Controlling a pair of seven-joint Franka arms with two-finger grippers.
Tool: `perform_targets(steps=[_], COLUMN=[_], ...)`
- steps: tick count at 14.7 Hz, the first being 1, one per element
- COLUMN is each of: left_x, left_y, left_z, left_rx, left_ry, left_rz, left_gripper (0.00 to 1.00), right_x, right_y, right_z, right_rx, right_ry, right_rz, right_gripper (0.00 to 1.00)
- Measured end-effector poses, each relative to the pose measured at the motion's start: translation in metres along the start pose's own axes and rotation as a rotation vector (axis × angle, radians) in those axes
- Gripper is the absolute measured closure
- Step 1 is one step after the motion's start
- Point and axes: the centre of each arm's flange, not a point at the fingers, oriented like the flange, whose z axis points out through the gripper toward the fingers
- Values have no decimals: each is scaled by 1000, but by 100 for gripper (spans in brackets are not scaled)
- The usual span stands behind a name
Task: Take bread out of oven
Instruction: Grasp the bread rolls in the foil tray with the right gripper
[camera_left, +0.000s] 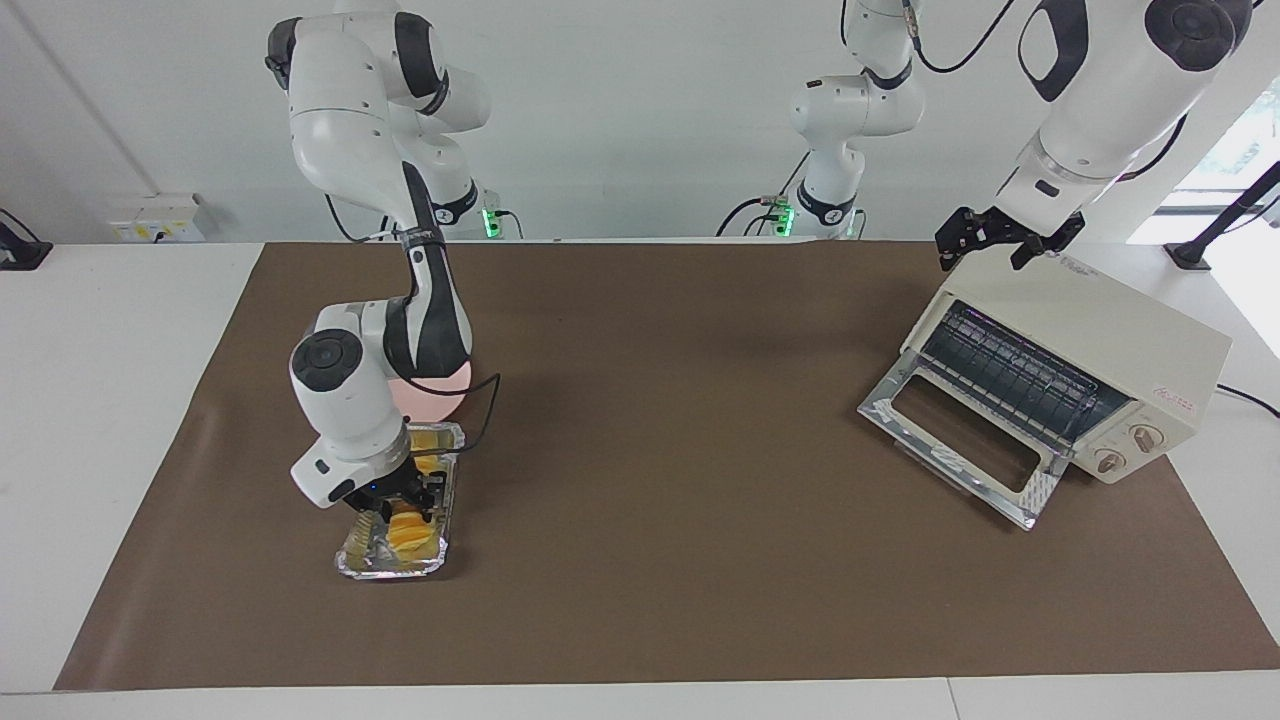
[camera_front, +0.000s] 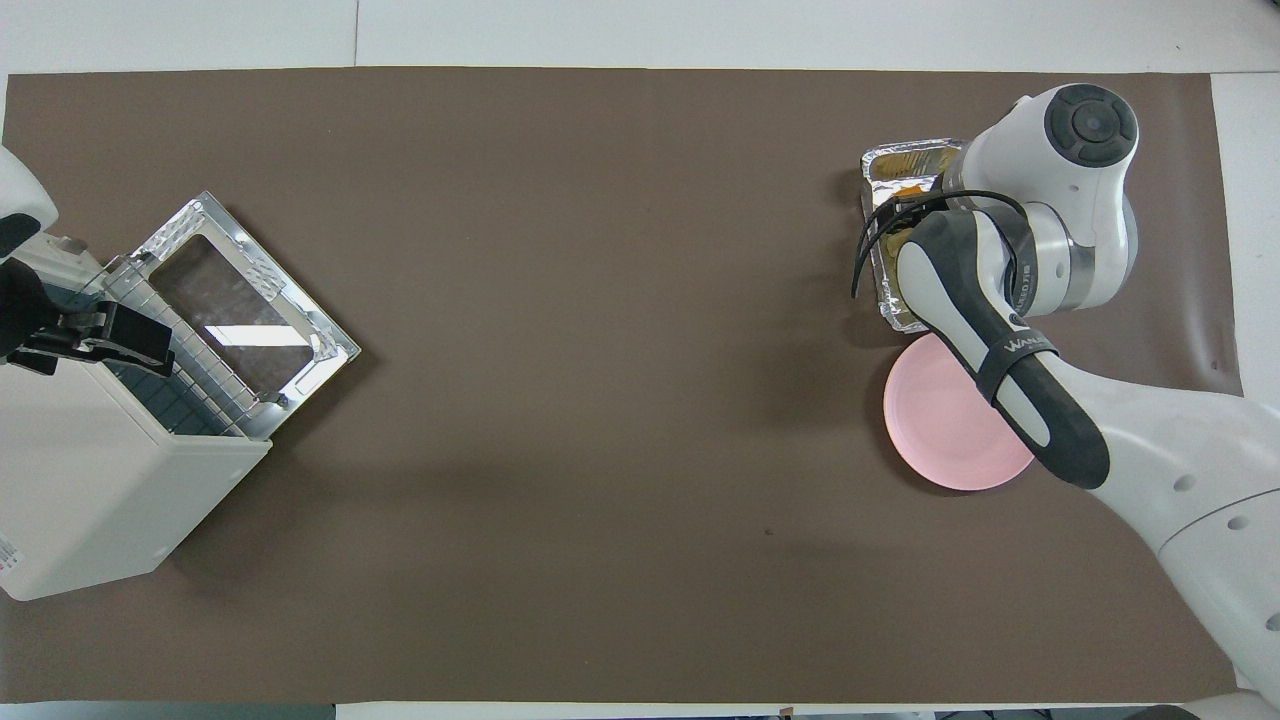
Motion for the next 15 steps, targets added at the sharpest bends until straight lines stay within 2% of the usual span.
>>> perform_targets(steps=[3, 4, 8, 12, 15], left_x=[0, 0, 0, 0, 0], left_y=[0, 0, 0, 0, 0], left_z=[0, 0, 0, 0, 0], left_rx=[0, 0, 0, 0, 0], left_ry=[0, 0, 0, 0, 0], left_rz=[0, 0, 0, 0, 0], left_gripper=[0, 0, 0, 0, 0], right_x=[0, 0, 2, -7, -35], right_y=[0, 1, 3, 4, 6], right_z=[-1, -2, -26, -90, -139], right_rx=[0, -1, -10, -16, -12], right_ry=[0, -3, -71, -122, -154], right_rz=[1, 1, 5, 6, 11], right_gripper=[83, 86, 88, 90, 90])
